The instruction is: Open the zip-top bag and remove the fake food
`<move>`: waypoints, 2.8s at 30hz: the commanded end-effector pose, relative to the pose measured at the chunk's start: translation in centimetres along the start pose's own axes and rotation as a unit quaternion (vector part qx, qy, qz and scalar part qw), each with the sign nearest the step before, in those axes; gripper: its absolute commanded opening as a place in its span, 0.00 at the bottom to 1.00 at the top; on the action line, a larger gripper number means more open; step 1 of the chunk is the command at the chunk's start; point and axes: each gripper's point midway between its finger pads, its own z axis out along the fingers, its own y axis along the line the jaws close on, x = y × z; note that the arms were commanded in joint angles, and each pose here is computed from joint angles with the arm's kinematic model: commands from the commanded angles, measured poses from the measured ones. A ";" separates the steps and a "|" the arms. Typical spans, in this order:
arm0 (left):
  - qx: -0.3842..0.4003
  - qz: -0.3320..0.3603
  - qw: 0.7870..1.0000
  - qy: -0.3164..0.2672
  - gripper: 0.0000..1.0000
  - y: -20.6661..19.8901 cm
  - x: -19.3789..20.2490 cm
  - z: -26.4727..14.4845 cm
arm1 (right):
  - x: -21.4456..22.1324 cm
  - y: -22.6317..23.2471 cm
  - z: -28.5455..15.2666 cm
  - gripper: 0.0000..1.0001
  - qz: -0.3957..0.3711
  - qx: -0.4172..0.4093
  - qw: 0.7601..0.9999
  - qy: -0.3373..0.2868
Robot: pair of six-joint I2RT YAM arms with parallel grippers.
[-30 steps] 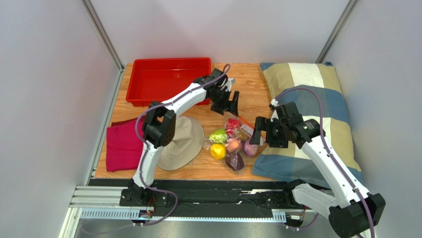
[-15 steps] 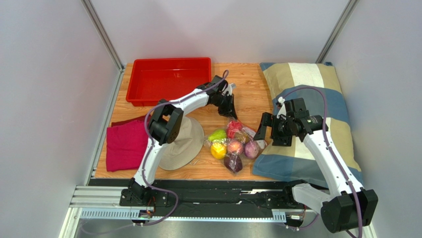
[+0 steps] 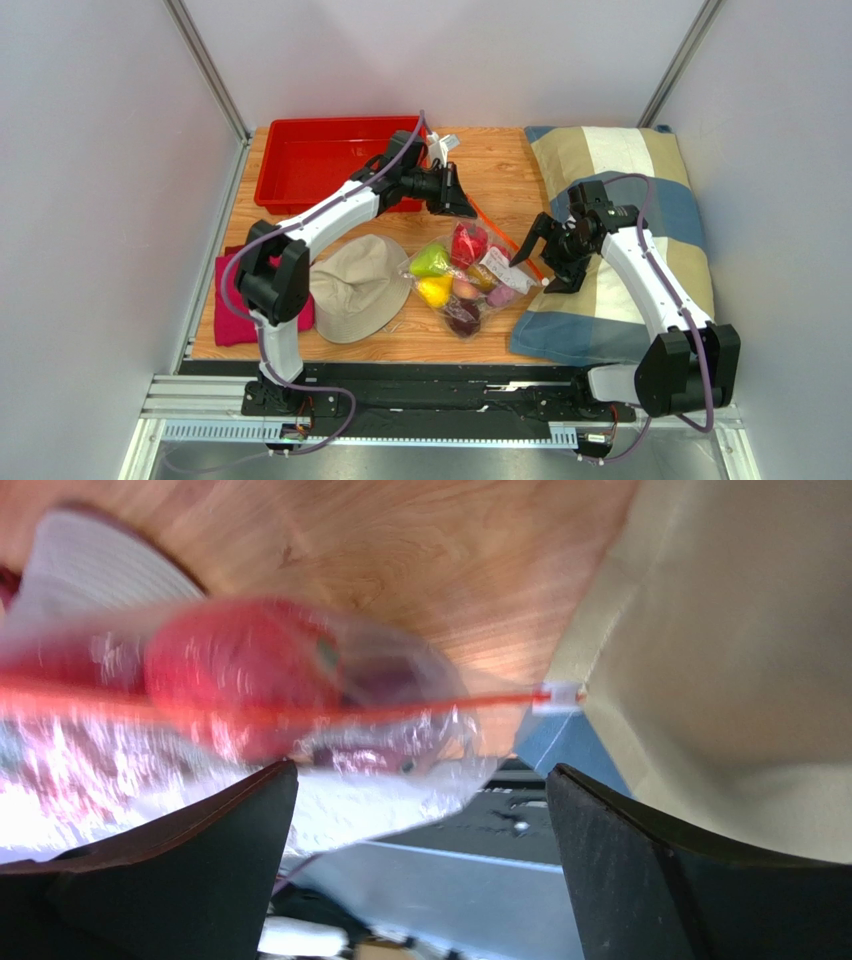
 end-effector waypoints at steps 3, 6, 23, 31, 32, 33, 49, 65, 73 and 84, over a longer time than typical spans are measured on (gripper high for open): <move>0.105 0.075 0.991 -0.042 0.00 -6.6 0.5 -1.6 | -2.2 0.4 -3.9 1.00 0.152 0.077 0.984 -0.050; 0.105 0.082 0.989 -0.055 0.00 -7.2 0.8 -1.7 | -1.8 0.8 -5.0 1.00 0.186 0.080 0.978 -0.046; 0.125 0.177 0.973 -0.075 0.00 -11.1 2.7 -4.8 | 2.1 1.0 -2.9 0.83 0.313 0.003 0.950 0.001; 0.123 0.182 0.973 -0.074 0.00 -11.2 3.2 -5.0 | 0.7 -0.2 -7.5 0.82 0.299 0.018 0.949 -0.101; 0.125 0.181 0.973 -0.074 0.00 -11.3 3.2 -5.0 | 0.8 0.1 -7.1 0.81 0.303 0.006 0.949 -0.089; 0.126 0.182 0.972 -0.074 0.00 -11.4 3.3 -5.0 | 0.1 0.8 -6.5 0.79 0.301 -0.016 0.949 -0.090; 0.068 0.238 0.967 -0.064 0.18 -12.1 5.6 -7.6 | -1.5 0.3 -3.5 0.01 0.249 0.013 0.966 -0.073; -0.018 0.325 0.945 -0.036 0.81 -11.9 5.8 -4.9 | -3.7 8.3 -5.6 0.00 0.055 -0.029 0.994 -0.087; -0.035 0.315 0.948 0.020 0.82 -10.2 6.8 0.3 | -2.8 8.9 -5.7 0.00 0.083 -0.030 0.994 -0.072; -0.035 0.282 0.958 0.042 0.00 -9.1 6.8 1.0 | -4.1 10.8 -7.4 0.28 -0.043 -0.105 0.990 -0.084</move>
